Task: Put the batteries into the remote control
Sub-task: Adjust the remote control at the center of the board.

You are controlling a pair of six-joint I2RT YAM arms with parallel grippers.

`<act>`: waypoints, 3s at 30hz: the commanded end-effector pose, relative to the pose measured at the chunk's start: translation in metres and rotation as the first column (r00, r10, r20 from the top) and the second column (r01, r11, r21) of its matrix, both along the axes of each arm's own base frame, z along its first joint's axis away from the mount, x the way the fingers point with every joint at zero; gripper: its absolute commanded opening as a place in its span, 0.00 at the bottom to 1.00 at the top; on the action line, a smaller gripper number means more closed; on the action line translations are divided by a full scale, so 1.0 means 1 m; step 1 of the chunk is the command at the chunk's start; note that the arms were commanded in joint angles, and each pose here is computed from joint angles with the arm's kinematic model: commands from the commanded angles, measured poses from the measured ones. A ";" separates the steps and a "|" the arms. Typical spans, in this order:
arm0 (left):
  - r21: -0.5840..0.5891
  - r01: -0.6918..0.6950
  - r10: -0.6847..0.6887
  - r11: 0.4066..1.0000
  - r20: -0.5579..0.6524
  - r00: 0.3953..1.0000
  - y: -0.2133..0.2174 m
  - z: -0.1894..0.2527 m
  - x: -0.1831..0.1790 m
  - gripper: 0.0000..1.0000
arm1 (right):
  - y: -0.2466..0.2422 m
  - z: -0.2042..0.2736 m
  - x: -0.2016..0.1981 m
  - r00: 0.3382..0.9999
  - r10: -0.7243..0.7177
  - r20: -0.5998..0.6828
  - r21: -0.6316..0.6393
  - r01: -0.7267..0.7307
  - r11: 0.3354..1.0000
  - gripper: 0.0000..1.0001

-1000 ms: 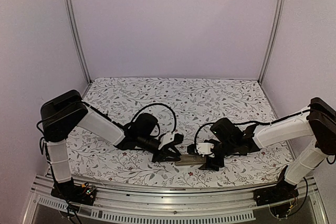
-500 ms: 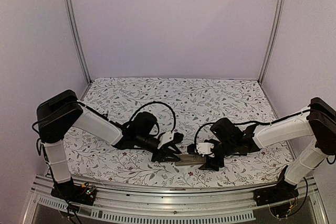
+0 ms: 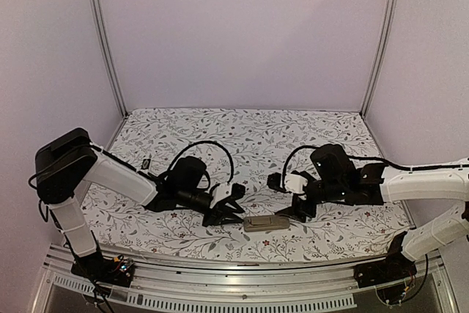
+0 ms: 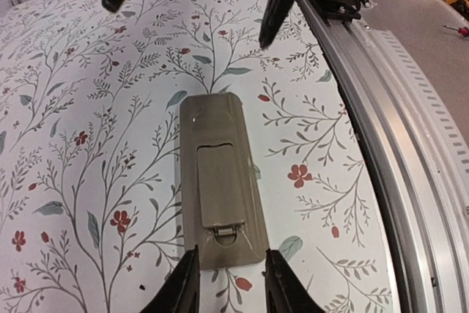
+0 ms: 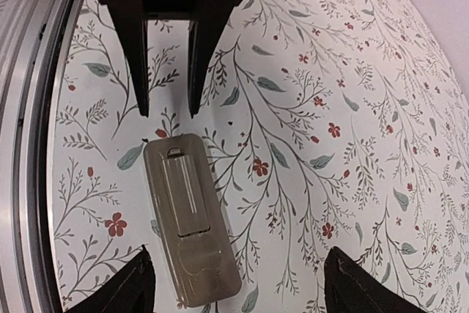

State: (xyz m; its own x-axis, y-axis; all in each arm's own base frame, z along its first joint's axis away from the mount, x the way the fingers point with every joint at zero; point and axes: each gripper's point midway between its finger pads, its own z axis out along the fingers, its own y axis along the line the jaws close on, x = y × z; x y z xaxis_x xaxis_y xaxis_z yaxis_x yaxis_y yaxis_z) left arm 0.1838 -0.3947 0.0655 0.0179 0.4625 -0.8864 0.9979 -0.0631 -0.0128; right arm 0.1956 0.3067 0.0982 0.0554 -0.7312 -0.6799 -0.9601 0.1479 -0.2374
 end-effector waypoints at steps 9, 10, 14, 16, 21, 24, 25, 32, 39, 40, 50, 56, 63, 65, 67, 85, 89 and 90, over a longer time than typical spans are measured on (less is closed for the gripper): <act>0.070 -0.096 0.089 0.993 0.090 0.992 0.023 -0.016 0.002 0.31 | 0.034 0.093 0.042 0.829 -0.337 -0.446 0.338 0.504 0.795 0.62; 0.079 -0.093 0.085 0.993 0.102 0.991 0.023 -0.018 0.000 0.31 | 0.038 0.092 0.040 0.792 -0.335 -0.510 0.327 0.539 0.776 0.57; 0.095 -0.076 0.063 0.993 0.128 0.990 0.021 -0.023 -0.008 0.31 | 0.043 0.058 0.039 0.648 -0.398 -0.650 0.189 0.645 0.741 0.42; 0.084 -0.060 0.049 0.995 0.129 0.990 0.020 -0.022 -0.013 0.32 | 0.044 0.039 0.037 0.603 -0.437 -0.667 0.125 0.669 0.732 0.41; 0.069 0.005 -0.017 0.998 0.175 0.984 0.019 -0.018 -0.028 0.34 | 0.055 0.016 0.042 0.550 -0.503 -0.667 0.037 0.698 0.715 0.36; 0.087 0.043 -0.059 0.995 0.194 0.979 0.015 -0.022 -0.036 0.34 | 0.066 0.005 0.042 0.548 -0.518 -0.657 -0.004 0.685 0.729 0.36; 0.100 0.052 -0.070 0.994 0.194 0.978 0.014 -0.026 -0.037 0.33 | 0.070 -0.004 0.040 0.544 -0.527 -0.653 -0.033 0.674 0.738 0.36; 0.177 0.144 -0.175 0.974 0.174 0.969 0.000 -0.042 -0.049 0.30 | 0.087 -0.034 0.034 0.564 -0.512 -0.648 -0.102 0.602 0.792 0.33; 0.200 0.175 -0.210 0.964 0.170 0.963 -0.005 -0.045 -0.052 0.26 | 0.089 -0.045 0.028 0.556 -0.498 -0.665 -0.126 0.575 0.809 0.31; 0.201 0.176 -0.211 0.964 0.170 0.962 -0.006 -0.045 -0.051 0.26 | 0.089 -0.046 0.028 0.556 -0.498 -0.665 -0.126 0.574 0.809 0.31; 0.227 0.199 -0.242 0.953 0.181 0.953 -0.010 -0.048 -0.051 0.24 | 0.083 -0.056 0.030 0.547 -0.523 -0.653 -0.159 0.576 0.802 0.26; 0.244 0.203 -0.251 0.948 0.181 0.951 -0.011 -0.052 -0.050 0.24 | 0.078 -0.058 0.036 0.531 -0.541 -0.652 -0.170 0.593 0.787 0.24; 0.281 0.161 -0.226 0.946 0.214 0.951 -0.010 -0.055 -0.040 0.24 | 0.066 -0.061 0.047 0.507 -0.577 -0.640 -0.185 0.628 0.756 0.23; 0.291 0.143 -0.214 0.946 0.229 0.949 -0.008 -0.056 -0.036 0.24 | 0.061 -0.062 0.051 0.499 -0.587 -0.638 -0.188 0.638 0.747 0.23; 0.298 0.135 -0.210 0.945 0.239 0.948 -0.007 -0.056 -0.035 0.24 | 0.058 -0.060 0.053 0.497 -0.592 -0.634 -0.186 0.645 0.741 0.23; 0.273 0.081 -0.143 0.959 0.217 0.966 0.000 -0.055 -0.019 0.22 | 0.004 -0.074 0.042 0.400 -0.707 -0.583 -0.294 0.708 0.643 0.16; 0.269 0.076 -0.136 0.960 0.213 0.968 0.001 -0.055 -0.017 0.22 | -0.005 -0.077 0.030 0.374 -0.710 -0.596 -0.321 0.700 0.638 0.10; 0.269 0.074 -0.134 0.960 0.212 0.968 0.001 -0.055 -0.016 0.22 | -0.006 -0.079 0.025 0.367 -0.707 -0.605 -0.330 0.692 0.642 0.09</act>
